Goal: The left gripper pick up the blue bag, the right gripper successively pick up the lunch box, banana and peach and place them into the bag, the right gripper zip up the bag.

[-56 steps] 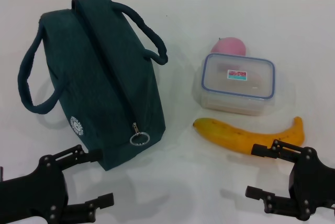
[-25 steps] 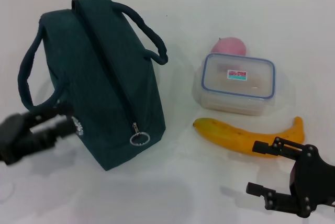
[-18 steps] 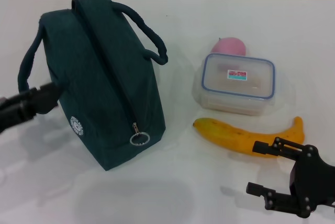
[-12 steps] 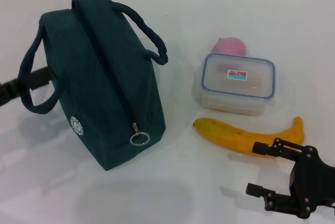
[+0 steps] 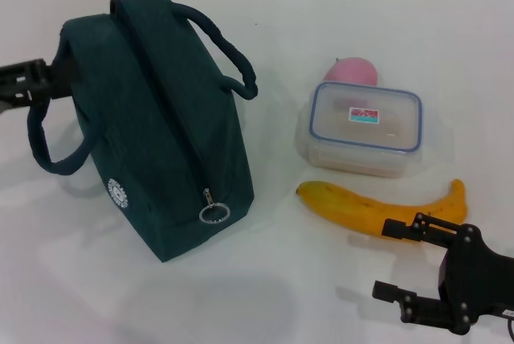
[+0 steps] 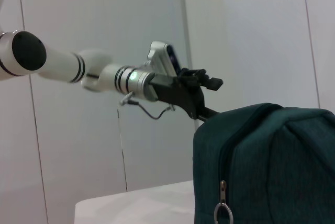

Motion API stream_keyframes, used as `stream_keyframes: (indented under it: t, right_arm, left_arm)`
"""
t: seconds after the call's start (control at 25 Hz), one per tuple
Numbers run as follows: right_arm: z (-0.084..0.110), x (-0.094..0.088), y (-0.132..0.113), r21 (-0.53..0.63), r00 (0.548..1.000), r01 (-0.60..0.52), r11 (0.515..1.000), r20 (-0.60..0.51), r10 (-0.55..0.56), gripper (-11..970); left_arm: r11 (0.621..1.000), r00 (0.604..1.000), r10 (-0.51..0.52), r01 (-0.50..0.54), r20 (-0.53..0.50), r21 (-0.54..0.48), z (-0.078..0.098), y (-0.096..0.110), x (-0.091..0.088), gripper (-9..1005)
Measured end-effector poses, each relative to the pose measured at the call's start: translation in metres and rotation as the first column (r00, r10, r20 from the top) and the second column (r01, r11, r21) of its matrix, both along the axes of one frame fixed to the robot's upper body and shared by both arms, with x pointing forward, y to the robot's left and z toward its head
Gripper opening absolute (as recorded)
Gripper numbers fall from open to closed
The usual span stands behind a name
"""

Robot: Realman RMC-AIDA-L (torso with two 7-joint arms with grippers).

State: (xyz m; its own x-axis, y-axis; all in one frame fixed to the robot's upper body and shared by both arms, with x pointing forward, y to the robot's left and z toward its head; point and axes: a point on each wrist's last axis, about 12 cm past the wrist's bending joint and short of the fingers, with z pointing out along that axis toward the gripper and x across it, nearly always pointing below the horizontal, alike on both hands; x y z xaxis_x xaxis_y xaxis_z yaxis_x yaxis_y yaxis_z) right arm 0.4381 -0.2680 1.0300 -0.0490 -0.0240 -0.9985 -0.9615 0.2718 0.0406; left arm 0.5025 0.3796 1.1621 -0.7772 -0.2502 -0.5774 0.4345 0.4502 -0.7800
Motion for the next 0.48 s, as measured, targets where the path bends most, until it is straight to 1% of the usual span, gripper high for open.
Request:
stream_keyframes:
  t: [0.16, 0.32, 0.48]
  right_arm:
    - [0.0, 0.0, 0.0, -0.002, 1.0, 0.001, 1.0, -0.002, -0.001, 701]
    - [-0.001, 0.0, 0.0, -0.003, 1.0, 0.001, 1.0, -0.003, -0.001, 700]
    - [-0.001, 0.0, 0.0, -0.006, 1.0, 0.004, 1.0, -0.004, -0.004, 698]
  left_arm:
    - [0.995, 0.998, 0.032, -0.026, -0.059, 0.1, 0.024, -0.001, 0.012, 865]
    - [0.988, 0.993, 0.051, -0.033, -0.111, 0.151, 0.036, -0.005, 0.022, 865]
    - [0.98, 0.985, 0.029, 0.006, -0.171, 0.198, 0.042, -0.017, 0.034, 864]
